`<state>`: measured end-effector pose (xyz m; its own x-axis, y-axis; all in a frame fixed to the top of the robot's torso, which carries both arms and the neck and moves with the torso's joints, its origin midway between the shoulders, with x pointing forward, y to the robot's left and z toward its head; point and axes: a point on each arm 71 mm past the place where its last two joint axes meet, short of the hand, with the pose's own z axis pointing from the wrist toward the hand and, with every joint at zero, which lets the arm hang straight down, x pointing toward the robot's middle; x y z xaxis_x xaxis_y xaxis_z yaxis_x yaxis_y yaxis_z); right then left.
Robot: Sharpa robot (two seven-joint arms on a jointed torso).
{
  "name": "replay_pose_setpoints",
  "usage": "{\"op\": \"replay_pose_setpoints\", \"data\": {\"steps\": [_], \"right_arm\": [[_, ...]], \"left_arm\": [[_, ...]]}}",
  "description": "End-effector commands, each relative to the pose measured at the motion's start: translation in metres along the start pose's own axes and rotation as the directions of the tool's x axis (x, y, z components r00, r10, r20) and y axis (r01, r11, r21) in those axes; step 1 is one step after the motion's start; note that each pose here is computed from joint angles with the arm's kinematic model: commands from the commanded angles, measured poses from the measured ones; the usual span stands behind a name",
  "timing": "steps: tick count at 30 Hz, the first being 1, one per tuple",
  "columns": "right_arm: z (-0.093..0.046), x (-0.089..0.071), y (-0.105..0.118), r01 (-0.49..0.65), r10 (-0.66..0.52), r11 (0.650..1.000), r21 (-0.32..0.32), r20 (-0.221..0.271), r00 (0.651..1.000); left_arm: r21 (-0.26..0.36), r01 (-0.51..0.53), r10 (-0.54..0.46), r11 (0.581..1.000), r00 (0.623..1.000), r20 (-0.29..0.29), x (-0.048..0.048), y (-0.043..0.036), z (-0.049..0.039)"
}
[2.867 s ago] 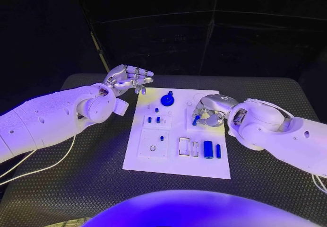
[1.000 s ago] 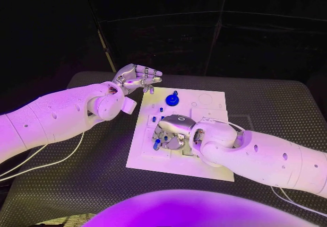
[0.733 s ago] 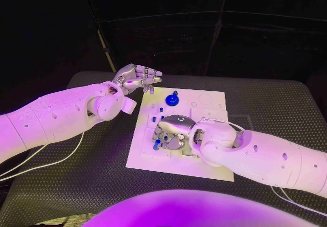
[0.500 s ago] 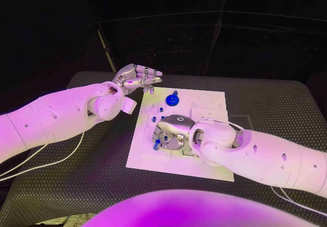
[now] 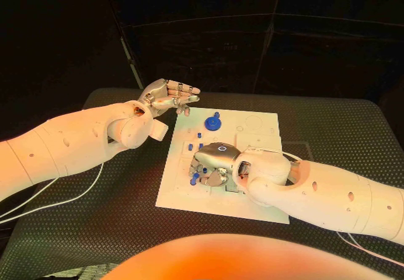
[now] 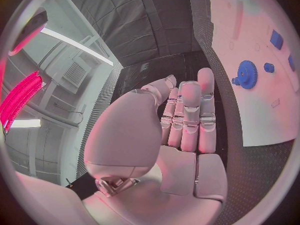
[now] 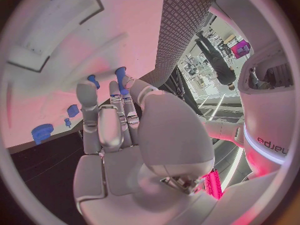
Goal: Assemble the parts on the task board
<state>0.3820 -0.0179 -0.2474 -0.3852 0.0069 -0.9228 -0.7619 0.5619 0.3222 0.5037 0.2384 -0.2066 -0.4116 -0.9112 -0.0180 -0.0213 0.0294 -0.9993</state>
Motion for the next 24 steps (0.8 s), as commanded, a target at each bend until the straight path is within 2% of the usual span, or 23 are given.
{"op": "replay_pose_setpoints", "data": {"steps": [1, 8, 16, 19, 24], "right_arm": [[-0.0012, 0.0014, -0.0017, 0.035, -0.034, 0.999, 0.023, -0.007, 0.999], [-0.0017, 0.0017, 0.0010, 0.039, -0.039, 0.999, 0.022, -0.003, 0.999], [0.0022, 0.0059, 0.0026, 0.049, -0.047, 0.998, 0.031, -0.057, 0.997], [0.0037, 0.0055, 0.0034, 0.048, -0.046, 0.998, 0.030, -0.050, 0.998], [0.0046, 0.0028, 0.0046, 0.041, -0.040, 0.999, 0.025, -0.011, 0.999]], "left_arm": [[0.005, 0.007, -0.007, 1.000, 1.000, -0.009, 0.0004, -0.0013, 0.0003], [0.004, 0.007, -0.007, 1.000, 1.000, -0.008, -0.0003, -0.0011, 0.0002], [0.003, 0.007, -0.007, 1.000, 1.000, -0.008, -0.0002, -0.0012, 0.0000], [0.003, 0.006, -0.006, 1.000, 1.000, -0.008, -0.0003, -0.0012, -0.0002], [0.002, 0.006, -0.006, 1.000, 1.000, -0.008, -0.0006, -0.0012, -0.0004]]}}
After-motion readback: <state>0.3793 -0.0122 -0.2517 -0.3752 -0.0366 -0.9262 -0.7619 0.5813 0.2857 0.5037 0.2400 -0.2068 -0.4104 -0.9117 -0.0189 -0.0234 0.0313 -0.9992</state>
